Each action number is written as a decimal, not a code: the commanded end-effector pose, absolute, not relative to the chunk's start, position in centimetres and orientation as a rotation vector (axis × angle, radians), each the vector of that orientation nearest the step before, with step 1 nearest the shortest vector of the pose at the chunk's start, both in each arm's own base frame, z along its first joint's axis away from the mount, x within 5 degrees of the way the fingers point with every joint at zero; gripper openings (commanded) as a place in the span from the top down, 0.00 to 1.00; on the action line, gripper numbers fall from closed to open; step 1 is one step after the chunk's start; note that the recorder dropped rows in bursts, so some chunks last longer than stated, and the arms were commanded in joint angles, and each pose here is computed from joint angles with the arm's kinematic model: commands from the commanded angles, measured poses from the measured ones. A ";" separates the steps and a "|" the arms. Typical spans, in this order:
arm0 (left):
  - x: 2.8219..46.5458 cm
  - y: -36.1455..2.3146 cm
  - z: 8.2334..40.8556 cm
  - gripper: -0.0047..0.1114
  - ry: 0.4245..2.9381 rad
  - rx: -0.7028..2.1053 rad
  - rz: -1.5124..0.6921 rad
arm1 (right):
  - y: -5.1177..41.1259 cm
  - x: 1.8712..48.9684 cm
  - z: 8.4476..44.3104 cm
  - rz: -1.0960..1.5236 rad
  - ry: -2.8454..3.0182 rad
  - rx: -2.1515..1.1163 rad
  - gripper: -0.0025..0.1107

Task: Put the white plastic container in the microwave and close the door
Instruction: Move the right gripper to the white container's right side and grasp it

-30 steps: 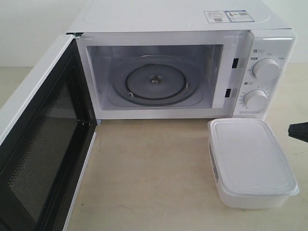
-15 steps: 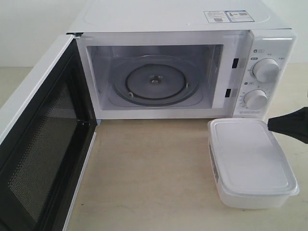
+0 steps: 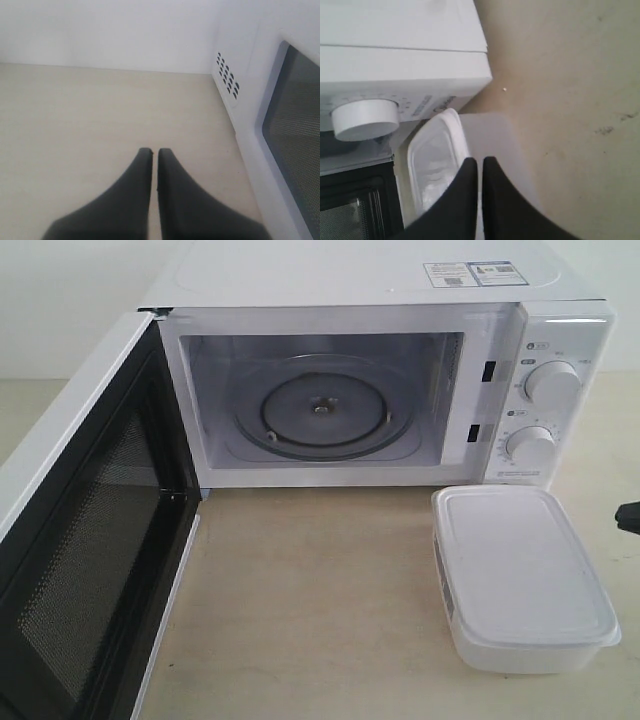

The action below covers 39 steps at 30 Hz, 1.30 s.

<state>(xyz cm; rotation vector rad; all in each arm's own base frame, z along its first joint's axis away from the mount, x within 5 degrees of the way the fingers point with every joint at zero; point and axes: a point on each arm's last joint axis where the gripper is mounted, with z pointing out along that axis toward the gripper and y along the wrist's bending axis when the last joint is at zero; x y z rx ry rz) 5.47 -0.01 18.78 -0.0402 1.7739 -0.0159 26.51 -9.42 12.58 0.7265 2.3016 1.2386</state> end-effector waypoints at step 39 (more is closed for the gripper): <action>5.5 -0.1 18.7 0.92 1.777 -0.038 -0.030 | 0.2 25.7 12.7 1.531 2.441 0.264 0.98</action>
